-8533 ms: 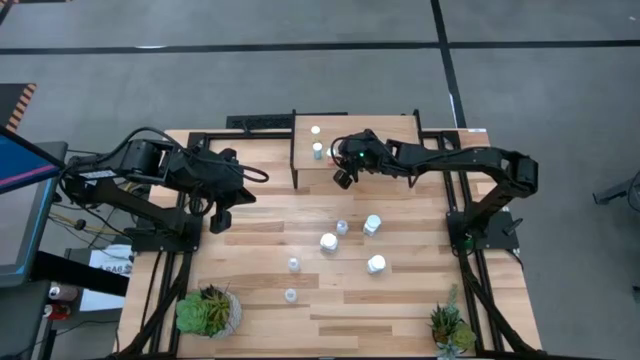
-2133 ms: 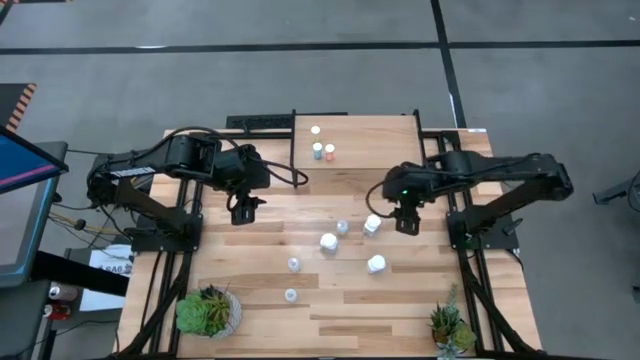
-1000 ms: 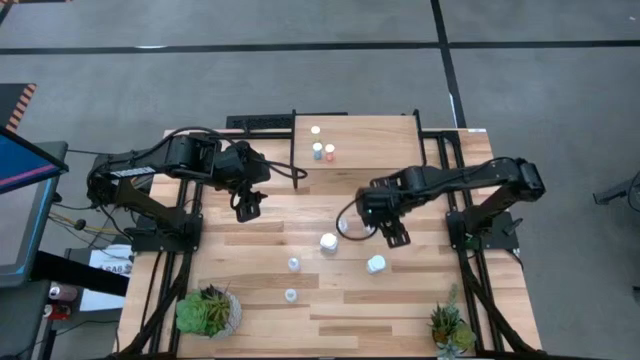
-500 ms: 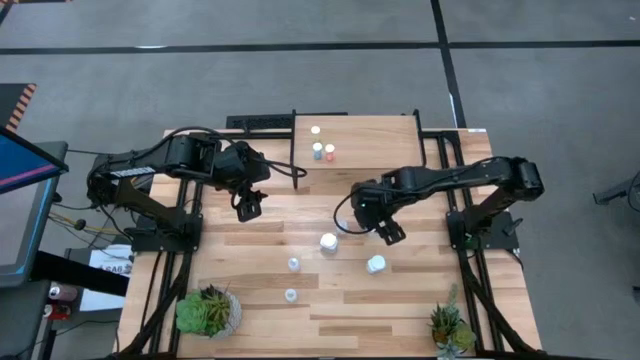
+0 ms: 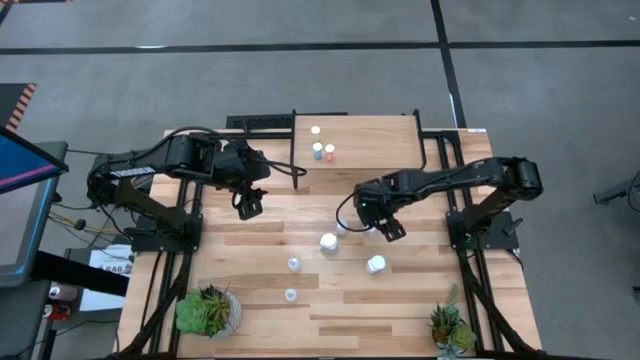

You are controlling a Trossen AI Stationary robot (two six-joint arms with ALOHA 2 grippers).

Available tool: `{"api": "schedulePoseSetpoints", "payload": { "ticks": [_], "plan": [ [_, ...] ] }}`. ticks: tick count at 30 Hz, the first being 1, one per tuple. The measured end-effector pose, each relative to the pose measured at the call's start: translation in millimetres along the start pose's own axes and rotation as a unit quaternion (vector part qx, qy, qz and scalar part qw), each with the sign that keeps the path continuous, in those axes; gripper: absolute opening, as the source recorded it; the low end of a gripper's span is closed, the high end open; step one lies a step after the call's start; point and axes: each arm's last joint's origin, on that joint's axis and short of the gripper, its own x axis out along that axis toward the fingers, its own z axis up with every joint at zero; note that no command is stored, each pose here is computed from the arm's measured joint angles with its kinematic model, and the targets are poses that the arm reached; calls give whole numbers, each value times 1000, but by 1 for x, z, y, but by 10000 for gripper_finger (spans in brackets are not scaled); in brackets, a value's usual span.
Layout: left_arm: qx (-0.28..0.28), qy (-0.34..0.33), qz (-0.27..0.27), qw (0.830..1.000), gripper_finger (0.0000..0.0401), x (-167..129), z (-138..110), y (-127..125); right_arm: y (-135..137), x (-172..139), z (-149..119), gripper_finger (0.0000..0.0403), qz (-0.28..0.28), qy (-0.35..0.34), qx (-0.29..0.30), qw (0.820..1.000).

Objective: Pick and place medicine bottles onto shelf by color
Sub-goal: Put the top white pill bottle on the shelf

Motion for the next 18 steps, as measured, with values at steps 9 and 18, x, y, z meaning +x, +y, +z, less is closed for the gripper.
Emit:
{"api": "schedulePoseSetpoints", "payload": {
  "ticks": [9, 18],
  "plan": [
    [0, 0, 0, 1000, 217, 0, 0, 0, 3, 16, -6, 313, -9, -4, -35, 999],
    [-1, 0, 0, 1000, 217, 0, 0, 0, 3, 31, 0, 313, 2, -7, -48, 999]
  ]
}}
